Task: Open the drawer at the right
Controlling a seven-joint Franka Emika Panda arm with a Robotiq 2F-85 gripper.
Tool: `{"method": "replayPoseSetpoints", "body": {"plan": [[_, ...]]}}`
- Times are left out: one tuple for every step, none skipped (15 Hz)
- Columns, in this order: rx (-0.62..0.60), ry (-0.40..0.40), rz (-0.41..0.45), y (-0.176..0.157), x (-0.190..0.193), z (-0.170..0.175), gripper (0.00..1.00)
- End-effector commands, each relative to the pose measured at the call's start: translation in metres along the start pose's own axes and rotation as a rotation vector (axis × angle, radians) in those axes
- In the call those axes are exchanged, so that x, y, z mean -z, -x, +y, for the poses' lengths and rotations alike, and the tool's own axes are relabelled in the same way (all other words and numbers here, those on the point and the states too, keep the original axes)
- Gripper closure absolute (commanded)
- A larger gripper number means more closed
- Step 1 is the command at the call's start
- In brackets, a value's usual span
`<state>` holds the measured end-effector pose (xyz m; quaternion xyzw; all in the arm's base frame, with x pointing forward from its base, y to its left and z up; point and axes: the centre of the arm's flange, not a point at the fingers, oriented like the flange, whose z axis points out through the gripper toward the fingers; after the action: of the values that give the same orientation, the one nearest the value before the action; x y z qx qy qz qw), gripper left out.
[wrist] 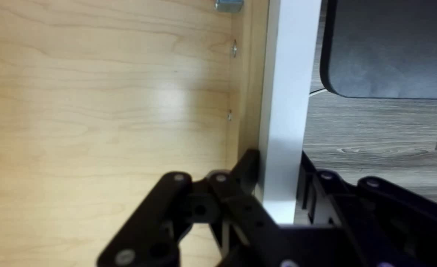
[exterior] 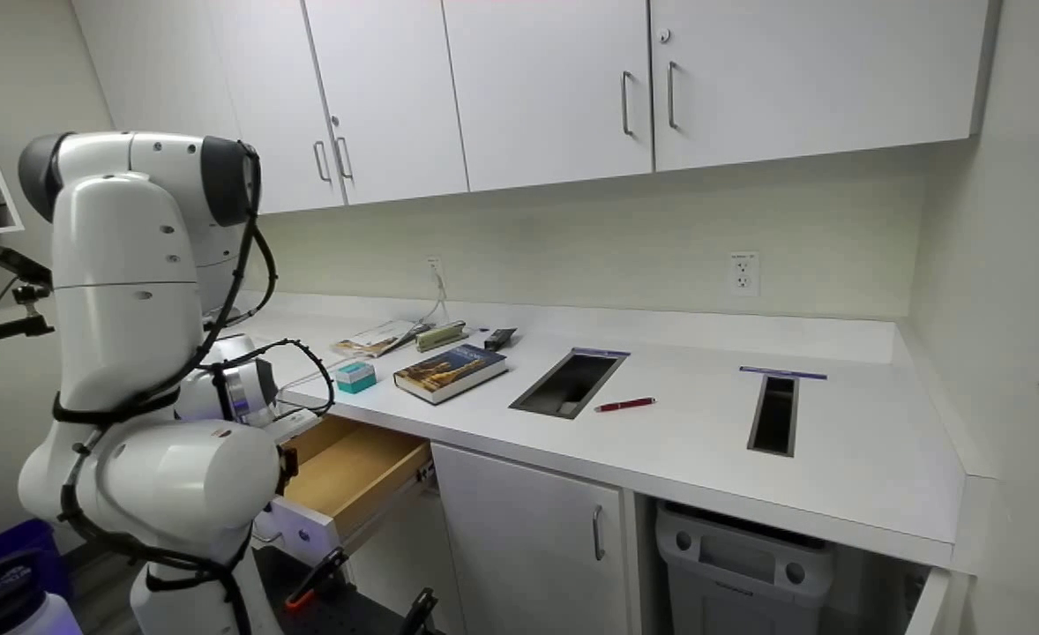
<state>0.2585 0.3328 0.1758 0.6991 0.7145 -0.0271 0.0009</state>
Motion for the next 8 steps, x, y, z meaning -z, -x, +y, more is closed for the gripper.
{"method": "replayPoseSetpoints", "body": {"plan": [[0.052, -0.049, 0.043, -0.021, -0.026, -0.026, 0.93], [0.052, -0.049, 0.041, -0.021, -0.021, -0.025, 0.49], [0.053, -0.047, 0.039, -0.020, -0.018, -0.024, 0.47], [0.060, -0.048, 0.037, -0.020, -0.013, -0.037, 0.42], [0.063, -0.045, 0.038, -0.022, -0.009, -0.042, 0.32], [0.077, -0.036, 0.041, -0.024, -0.002, -0.048, 0.25], [0.078, -0.021, 0.037, -0.026, 0.005, -0.054, 0.16], [0.076, 0.002, 0.032, -0.029, 0.014, -0.060, 0.10]]}}
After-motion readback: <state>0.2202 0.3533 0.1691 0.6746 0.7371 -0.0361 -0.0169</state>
